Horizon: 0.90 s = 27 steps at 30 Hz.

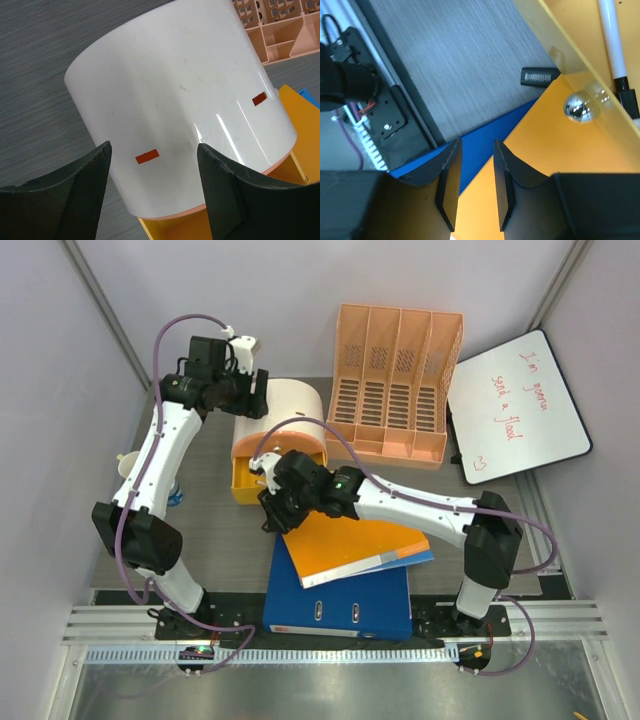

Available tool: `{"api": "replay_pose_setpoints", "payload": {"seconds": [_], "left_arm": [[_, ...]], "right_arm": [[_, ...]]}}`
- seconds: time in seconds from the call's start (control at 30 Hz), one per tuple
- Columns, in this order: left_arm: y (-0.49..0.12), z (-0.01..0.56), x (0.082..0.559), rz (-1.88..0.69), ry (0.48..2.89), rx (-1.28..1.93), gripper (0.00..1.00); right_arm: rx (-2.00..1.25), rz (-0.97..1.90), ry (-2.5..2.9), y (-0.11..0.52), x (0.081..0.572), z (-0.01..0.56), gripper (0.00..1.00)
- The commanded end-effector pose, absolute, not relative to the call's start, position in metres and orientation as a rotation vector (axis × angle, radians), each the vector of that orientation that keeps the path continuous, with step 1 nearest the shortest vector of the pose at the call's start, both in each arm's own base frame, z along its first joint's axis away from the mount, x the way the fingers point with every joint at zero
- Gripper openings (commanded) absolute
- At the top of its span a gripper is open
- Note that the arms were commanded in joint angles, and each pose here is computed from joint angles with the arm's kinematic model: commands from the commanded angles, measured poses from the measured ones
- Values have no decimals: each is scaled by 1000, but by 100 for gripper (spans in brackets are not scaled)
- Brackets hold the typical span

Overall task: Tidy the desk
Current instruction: Place the stationery in the drawer, then close the drawer in the storage box.

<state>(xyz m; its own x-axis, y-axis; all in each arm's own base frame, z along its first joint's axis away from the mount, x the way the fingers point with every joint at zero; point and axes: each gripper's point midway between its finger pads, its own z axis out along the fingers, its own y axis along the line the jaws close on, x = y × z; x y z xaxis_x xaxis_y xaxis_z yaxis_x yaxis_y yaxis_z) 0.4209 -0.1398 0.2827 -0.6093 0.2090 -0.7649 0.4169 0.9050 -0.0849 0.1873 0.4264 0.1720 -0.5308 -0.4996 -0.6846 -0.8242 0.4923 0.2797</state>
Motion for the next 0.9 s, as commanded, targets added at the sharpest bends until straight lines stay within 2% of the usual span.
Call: {"api": "replay_pose_setpoints", "payload": {"seconds": [0.0, 0.47, 0.87], "left_arm": [[-142, 306, 425, -325, 2160, 448, 70], [-141, 307, 423, -313, 2154, 465, 70], [-141, 307, 423, -314, 2154, 471, 70]], "right_arm": [[-1033, 802, 2151, 447, 207, 174, 36], [-1091, 415, 1920, 447, 277, 171, 36], [-1096, 376, 1841, 453, 333, 173, 36]]}}
